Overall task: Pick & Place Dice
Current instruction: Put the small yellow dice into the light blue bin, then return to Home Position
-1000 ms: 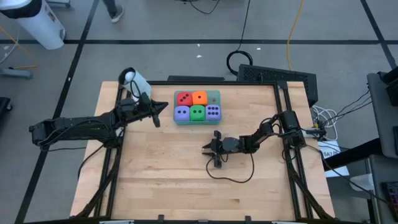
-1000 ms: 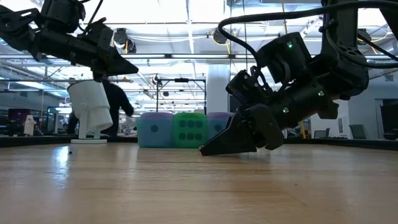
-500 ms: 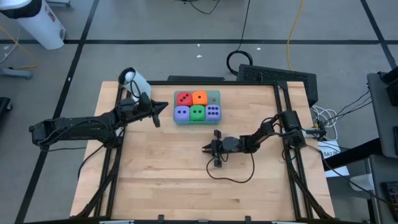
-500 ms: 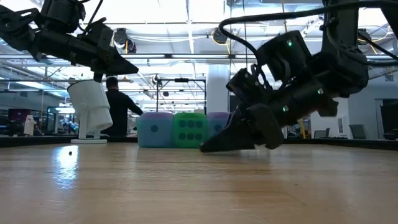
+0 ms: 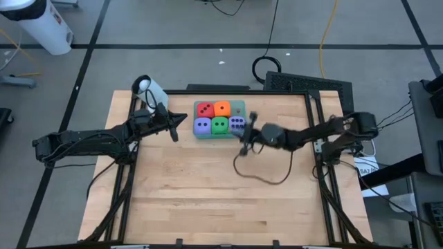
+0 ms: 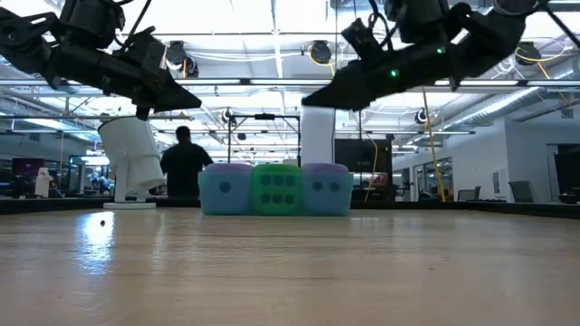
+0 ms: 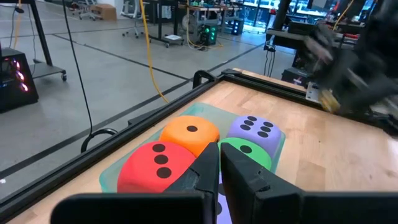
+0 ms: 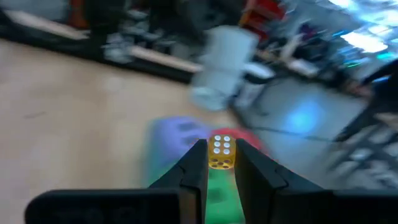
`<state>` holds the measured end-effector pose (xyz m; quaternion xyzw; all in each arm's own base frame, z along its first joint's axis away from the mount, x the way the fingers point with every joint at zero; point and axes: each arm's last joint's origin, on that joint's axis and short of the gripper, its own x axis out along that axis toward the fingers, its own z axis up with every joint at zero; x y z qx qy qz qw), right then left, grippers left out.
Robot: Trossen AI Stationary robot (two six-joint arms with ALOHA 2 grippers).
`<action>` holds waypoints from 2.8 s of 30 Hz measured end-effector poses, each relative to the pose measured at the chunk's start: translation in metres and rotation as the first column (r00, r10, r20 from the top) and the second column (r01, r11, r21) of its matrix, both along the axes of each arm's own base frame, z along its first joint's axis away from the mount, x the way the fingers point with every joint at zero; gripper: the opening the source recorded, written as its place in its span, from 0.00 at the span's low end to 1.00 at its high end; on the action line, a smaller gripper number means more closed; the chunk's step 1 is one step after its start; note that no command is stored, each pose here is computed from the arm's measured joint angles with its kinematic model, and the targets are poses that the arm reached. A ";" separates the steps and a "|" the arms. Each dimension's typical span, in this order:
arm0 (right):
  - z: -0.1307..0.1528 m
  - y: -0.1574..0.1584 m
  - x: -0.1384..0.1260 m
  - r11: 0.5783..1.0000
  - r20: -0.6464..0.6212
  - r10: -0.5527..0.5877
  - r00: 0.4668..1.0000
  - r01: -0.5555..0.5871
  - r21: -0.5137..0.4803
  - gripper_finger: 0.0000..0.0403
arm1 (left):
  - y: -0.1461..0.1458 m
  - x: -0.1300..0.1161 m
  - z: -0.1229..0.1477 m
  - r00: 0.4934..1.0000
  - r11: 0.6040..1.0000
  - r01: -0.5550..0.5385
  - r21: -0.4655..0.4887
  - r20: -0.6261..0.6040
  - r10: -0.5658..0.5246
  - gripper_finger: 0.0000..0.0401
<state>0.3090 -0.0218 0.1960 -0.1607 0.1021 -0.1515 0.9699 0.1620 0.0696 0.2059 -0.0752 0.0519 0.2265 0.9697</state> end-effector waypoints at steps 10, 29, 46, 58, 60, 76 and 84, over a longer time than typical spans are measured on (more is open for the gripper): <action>0.011 -0.099 -0.028 0.985 0.014 -0.174 0.985 0.174 0.014 0.14 | 0.000 0.000 0.000 1.000 1.000 0.000 0.000 0.000 0.000 0.06; -0.037 -0.132 -0.027 0.971 -0.035 -0.077 0.996 0.083 0.225 0.59 | 0.001 0.000 0.000 1.000 1.000 -0.022 0.004 -0.001 0.022 0.06; 0.051 -0.091 -0.096 0.919 0.271 0.116 0.956 -0.206 0.336 0.04 | -0.009 -0.015 0.001 0.989 0.992 0.116 0.051 -0.095 -0.111 0.06; 0.053 -0.046 -0.166 0.896 0.311 0.096 0.946 -0.218 0.386 0.01 | -0.031 -0.043 0.020 0.951 0.922 0.308 0.236 -0.061 -0.302 0.03; 0.048 -0.040 -0.176 0.894 0.349 0.082 0.934 -0.223 0.387 0.01 | -0.032 -0.045 0.022 0.952 0.919 0.306 0.249 -0.046 -0.304 0.01; 0.016 -0.026 -0.210 0.886 0.340 -0.094 0.936 -0.078 0.458 0.00 | -0.033 -0.056 -0.009 0.955 0.942 0.260 0.212 0.086 -0.283 0.01; -0.012 -0.016 -0.203 0.869 0.355 -0.007 0.935 -0.170 0.465 0.00 | -0.032 -0.060 -0.031 0.960 0.958 0.242 0.151 0.108 -0.259 0.01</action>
